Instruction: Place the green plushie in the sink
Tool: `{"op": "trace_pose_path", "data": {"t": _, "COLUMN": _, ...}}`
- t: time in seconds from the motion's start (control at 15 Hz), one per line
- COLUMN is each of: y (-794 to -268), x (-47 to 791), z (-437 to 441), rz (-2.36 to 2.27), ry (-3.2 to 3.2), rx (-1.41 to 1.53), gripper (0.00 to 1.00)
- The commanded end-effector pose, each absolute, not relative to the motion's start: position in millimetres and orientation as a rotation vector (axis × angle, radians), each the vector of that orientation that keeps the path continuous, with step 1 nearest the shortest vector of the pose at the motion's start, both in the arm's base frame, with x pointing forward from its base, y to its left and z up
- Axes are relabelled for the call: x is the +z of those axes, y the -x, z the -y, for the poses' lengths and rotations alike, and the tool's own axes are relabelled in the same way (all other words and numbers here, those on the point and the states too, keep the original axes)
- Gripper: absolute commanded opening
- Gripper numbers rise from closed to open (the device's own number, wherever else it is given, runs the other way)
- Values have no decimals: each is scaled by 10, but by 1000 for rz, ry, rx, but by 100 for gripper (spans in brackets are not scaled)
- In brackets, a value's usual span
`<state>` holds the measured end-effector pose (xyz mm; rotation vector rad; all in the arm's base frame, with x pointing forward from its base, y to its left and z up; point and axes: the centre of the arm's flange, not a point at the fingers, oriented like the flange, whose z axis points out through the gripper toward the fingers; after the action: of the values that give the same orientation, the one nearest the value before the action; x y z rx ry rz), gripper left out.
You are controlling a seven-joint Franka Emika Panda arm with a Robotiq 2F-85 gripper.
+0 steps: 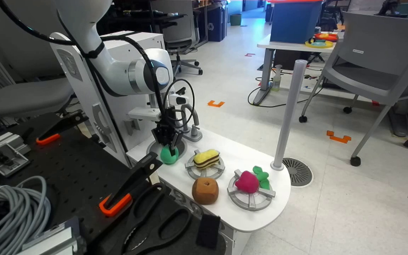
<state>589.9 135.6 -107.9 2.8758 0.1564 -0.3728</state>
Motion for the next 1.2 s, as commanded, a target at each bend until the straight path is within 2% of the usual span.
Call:
{"op": "trace_pose_path", "data": {"t": 0.0, "y": -6126, "x": -1059, "z": -1594, "rz": -145, "ry": -2915, "rx": -350, "gripper": 5}}
{"op": "trace_pose_path", "data": {"t": 0.47, "y": -6549, "x": -1274, "z": -1699, "rz": -40, "ry": -2903, "rx": -408, "gripper": 5}}
{"op": "trace_pose_path", "data": {"t": 1.07, "y": -6536, "x": -1655, "z": -1611, "rz": -22, "ry": -2844, "rx": -467, "gripper": 5}}
{"op": "trace_pose_path", "data": {"t": 1.13, "y": -6526, "x": -1649, "z": -1610, "rz": -28, "ry": -2844, "rx": -464, "gripper": 15}}
